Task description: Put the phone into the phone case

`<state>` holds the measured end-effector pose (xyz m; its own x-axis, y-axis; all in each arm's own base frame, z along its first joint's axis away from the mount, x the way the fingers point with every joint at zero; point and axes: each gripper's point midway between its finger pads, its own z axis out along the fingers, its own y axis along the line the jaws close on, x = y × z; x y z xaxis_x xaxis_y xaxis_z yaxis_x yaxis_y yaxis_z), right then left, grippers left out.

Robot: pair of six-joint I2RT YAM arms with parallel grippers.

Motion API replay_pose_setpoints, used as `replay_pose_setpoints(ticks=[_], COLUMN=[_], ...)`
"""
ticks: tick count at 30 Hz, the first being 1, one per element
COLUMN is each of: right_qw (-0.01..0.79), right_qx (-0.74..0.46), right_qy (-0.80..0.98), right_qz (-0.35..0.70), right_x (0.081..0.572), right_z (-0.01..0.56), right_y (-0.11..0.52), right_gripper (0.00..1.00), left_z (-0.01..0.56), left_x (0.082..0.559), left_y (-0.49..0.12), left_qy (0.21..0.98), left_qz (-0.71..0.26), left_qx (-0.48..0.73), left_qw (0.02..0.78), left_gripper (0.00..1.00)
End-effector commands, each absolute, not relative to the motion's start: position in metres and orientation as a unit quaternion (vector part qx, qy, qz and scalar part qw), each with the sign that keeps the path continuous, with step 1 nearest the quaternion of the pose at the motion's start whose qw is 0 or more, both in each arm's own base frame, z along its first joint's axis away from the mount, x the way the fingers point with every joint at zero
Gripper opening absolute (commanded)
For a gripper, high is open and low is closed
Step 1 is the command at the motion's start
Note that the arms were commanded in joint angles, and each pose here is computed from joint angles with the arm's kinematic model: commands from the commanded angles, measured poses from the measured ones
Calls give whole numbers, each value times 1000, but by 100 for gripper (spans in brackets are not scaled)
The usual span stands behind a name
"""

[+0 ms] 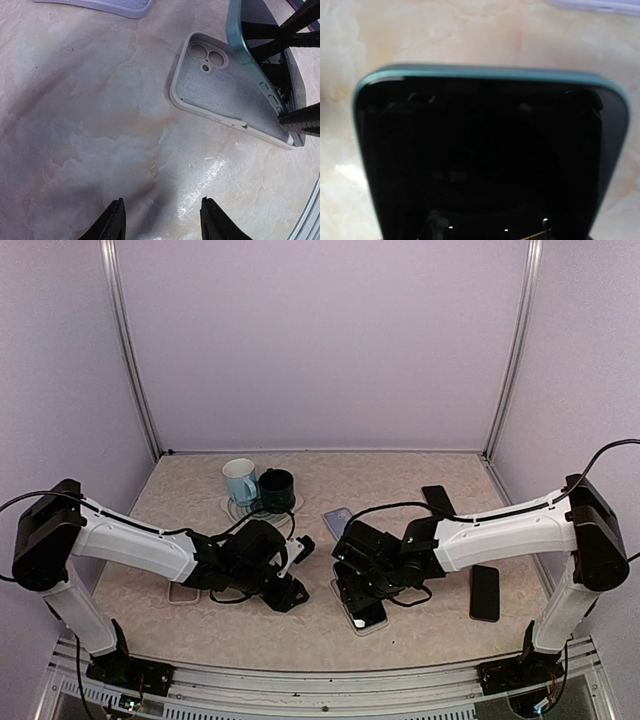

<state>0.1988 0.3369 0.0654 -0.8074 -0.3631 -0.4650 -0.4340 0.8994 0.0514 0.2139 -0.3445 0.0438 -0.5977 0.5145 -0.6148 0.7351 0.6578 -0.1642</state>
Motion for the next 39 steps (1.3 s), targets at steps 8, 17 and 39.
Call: replay_pose_setpoints(ticks=[8, 17, 39], right_qw=[232, 236, 165], right_qx=[-219, -236, -255], right_qy=[946, 942, 953], right_qz=[58, 30, 19], right_x=[192, 194, 174], right_z=[60, 58, 15], right_y=[343, 336, 329], right_gripper=[56, 56, 86], left_z=[42, 39, 33], left_x=[217, 216, 214], left_y=[-342, -342, -340], left_qy=[872, 873, 876], left_qz=[-202, -203, -203], left_qx=[355, 355, 353], left_qw=[269, 265, 259], left_gripper=[51, 51, 51])
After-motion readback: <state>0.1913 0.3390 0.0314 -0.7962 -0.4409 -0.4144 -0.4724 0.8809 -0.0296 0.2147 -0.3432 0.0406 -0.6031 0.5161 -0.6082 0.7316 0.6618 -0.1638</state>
